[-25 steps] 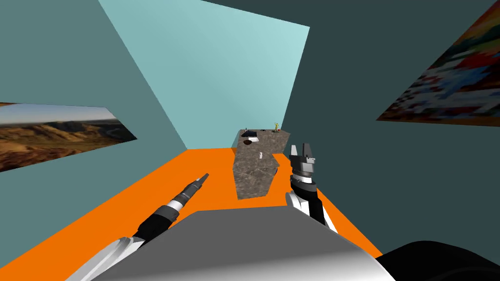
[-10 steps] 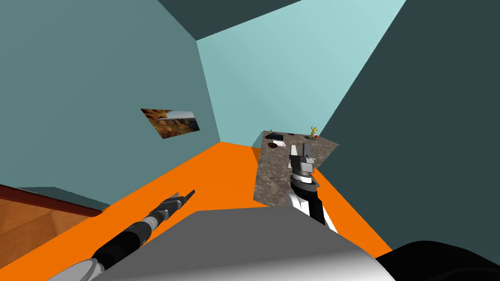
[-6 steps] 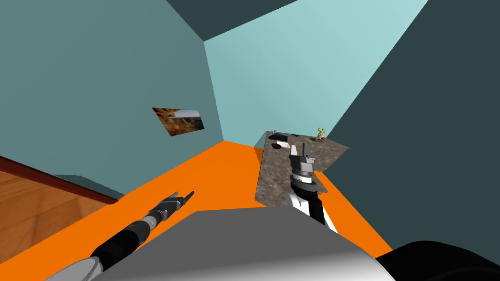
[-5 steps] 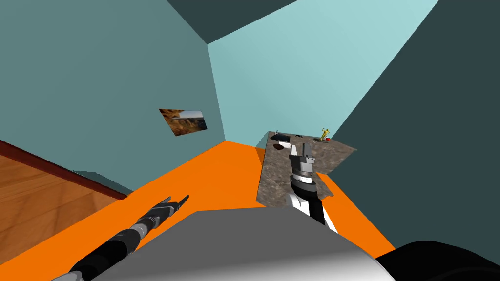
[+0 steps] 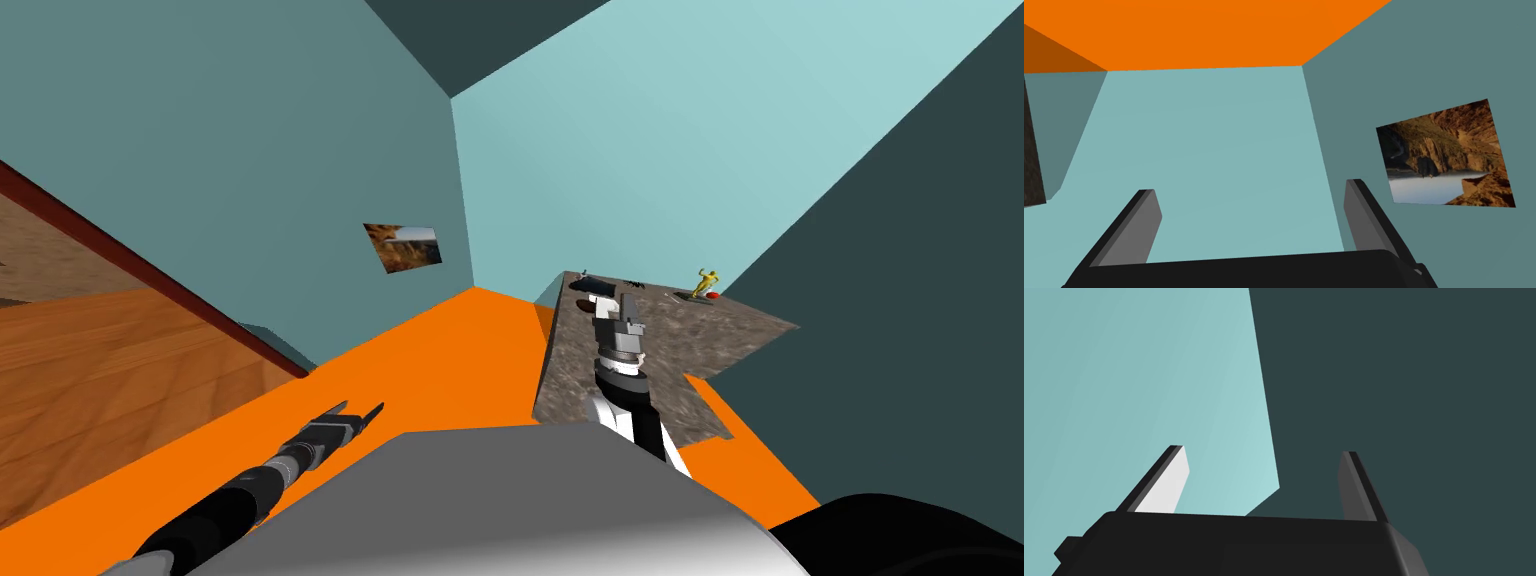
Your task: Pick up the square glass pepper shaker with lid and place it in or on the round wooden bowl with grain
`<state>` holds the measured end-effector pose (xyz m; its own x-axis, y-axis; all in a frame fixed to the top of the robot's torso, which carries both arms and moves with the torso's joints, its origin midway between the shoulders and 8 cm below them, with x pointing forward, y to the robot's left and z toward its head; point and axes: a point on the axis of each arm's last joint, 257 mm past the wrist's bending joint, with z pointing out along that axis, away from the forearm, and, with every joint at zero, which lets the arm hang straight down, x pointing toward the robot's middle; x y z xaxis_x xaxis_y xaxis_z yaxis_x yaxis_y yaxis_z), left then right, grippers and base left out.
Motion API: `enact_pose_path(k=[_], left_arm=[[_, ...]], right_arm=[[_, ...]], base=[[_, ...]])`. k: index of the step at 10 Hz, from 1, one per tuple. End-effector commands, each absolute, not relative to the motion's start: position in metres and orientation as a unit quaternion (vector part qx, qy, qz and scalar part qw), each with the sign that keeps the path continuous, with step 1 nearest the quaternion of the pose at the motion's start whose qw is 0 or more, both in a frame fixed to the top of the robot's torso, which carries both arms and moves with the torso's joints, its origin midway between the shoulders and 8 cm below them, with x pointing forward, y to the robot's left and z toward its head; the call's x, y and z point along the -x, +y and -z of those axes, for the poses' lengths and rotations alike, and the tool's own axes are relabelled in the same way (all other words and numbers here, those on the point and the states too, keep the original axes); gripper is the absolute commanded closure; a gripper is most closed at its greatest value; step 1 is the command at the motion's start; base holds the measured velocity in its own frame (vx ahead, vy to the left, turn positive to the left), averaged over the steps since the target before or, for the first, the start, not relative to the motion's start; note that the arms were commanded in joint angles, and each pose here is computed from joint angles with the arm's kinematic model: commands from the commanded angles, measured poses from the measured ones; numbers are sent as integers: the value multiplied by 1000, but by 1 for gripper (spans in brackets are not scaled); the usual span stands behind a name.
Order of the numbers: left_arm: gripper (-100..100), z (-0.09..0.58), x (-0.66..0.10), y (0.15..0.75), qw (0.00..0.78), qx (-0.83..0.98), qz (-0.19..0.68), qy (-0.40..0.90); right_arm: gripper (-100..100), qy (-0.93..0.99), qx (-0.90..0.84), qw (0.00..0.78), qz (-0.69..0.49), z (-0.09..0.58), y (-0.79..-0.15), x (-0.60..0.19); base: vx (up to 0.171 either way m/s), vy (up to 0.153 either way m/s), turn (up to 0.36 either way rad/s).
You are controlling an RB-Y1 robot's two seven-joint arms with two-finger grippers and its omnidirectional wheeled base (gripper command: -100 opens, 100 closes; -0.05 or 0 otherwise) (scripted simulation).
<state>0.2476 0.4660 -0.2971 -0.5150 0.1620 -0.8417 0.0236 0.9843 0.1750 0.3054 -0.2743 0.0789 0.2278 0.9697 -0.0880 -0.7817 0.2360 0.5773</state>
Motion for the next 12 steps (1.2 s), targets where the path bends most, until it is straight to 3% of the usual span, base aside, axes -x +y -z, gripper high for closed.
enact_pose_path(k=[1,3,6,7,9,12], left_arm=[[-100,301,-228,501,468,-58,-111,875],[-100,294,-237,502,461,-110,-124,871],[-100,293,-238,501,458,-144,-140,866],[-100,291,-222,529,441,-151,-170,868],[-100,307,-207,523,421,-160,-168,877],[-100,295,-219,526,428,-197,-186,862]], right_arm=[[0,222,-212,754,-581,-79,-274,-305],[0,222,-212,754,-580,-79,-274,-305],[0,222,-212,754,-581,-79,-274,-305],[0,222,-212,754,-581,-79,-274,-305],[0,222,-212,754,-580,-79,-274,-305],[0,222,-212,754,-581,-79,-274,-305]], base=[[50,93,360],[79,93,412],[2,-11,60],[76,73,368],[91,76,427],[0,-10,39]])
